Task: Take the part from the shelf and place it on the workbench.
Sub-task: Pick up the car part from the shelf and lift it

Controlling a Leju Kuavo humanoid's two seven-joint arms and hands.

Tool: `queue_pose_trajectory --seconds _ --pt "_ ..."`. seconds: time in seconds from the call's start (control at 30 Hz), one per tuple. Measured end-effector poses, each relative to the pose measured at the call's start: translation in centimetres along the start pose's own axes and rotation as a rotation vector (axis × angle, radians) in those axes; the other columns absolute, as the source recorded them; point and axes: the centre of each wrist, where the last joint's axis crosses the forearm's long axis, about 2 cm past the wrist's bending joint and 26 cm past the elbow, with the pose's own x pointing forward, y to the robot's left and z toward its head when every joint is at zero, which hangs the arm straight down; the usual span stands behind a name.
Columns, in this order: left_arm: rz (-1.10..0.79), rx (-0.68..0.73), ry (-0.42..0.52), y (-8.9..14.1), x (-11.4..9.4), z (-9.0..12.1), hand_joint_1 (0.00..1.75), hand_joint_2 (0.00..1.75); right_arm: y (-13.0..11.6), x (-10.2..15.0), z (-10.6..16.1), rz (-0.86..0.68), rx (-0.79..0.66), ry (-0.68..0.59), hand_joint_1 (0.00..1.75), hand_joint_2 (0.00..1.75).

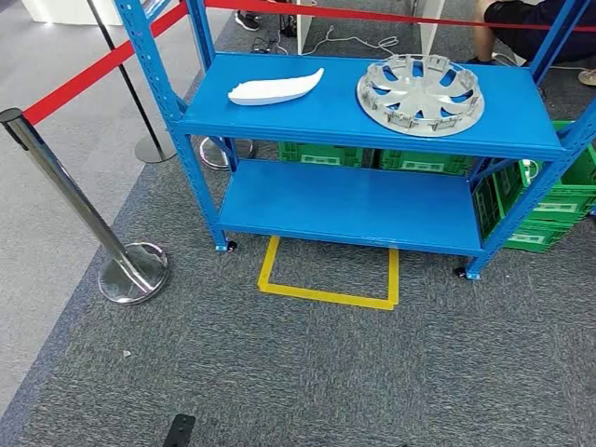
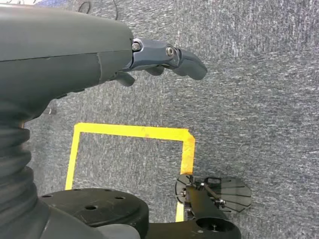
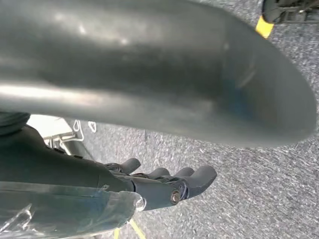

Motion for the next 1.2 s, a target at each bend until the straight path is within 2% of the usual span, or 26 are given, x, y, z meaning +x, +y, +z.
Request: queue_pose_trajectory --seconds 0.17,0.3,0.43,0.53,0.7,0.77,0.9,0.93,1.13,1.2 --pt "-0.004 0.002 -0.003 0.1 0.0 -0.1 0.0 1.75 -0.2 0.1 0.0 -0.045 -0.053 -0.106 0.0 0.0" --pt "-0.001 0.004 -0.002 0.2 0.0 -0.1 0.0 1.75 -0.3 0.3 0.0 -0.062 -0.068 -0.14 0.0 0.0" --pt "0.003 0.006 -0.002 0.3 0.0 -0.1 0.0 1.75 -0.8 1.1 0.1 -0.097 -0.117 -0.293 0.0 0.0" --pt "0.011 0.007 -0.006 0.3 0.0 -0.1 0.0 1.75 -1.7 3.8 0.6 -0.146 -0.146 -0.506 0.0 0.0" --pt "0.027 0.008 -0.011 0.3 0.1 -0.2 0.0 1.75 -2.7 11.7 3.4 -0.241 -0.175 -0.961 0.0 0.0" --pt "0.03 0.007 -0.008 0.3 0.0 -0.2 0.0 1.75 -3.3 14.1 4.5 -0.322 -0.198 -1.073 0.0 0.0" --pt "0.03 0.005 -0.005 0.3 -0.1 -0.1 0.0 1.75 -5.8 15.6 5.4 -0.705 -0.36 -1.06 0.0 0.0" --pt "0.031 0.005 -0.005 0.3 -0.1 -0.1 0.0 1.75 -6.1 15.9 5.6 -0.761 -0.372 -1.063 0.0 0.0" --pt "0.031 0.005 -0.003 0.3 -0.2 -0.1 0.0 1.75 -6.6 16.2 6.0 -0.806 -0.38 -1.086 0.0 0.0" --pt "0.032 0.005 -0.002 0.3 -0.3 -0.1 0.0 1.75 -7.2 17.4 7.2 -0.809 -0.375 -1.182 0.0 0.0"
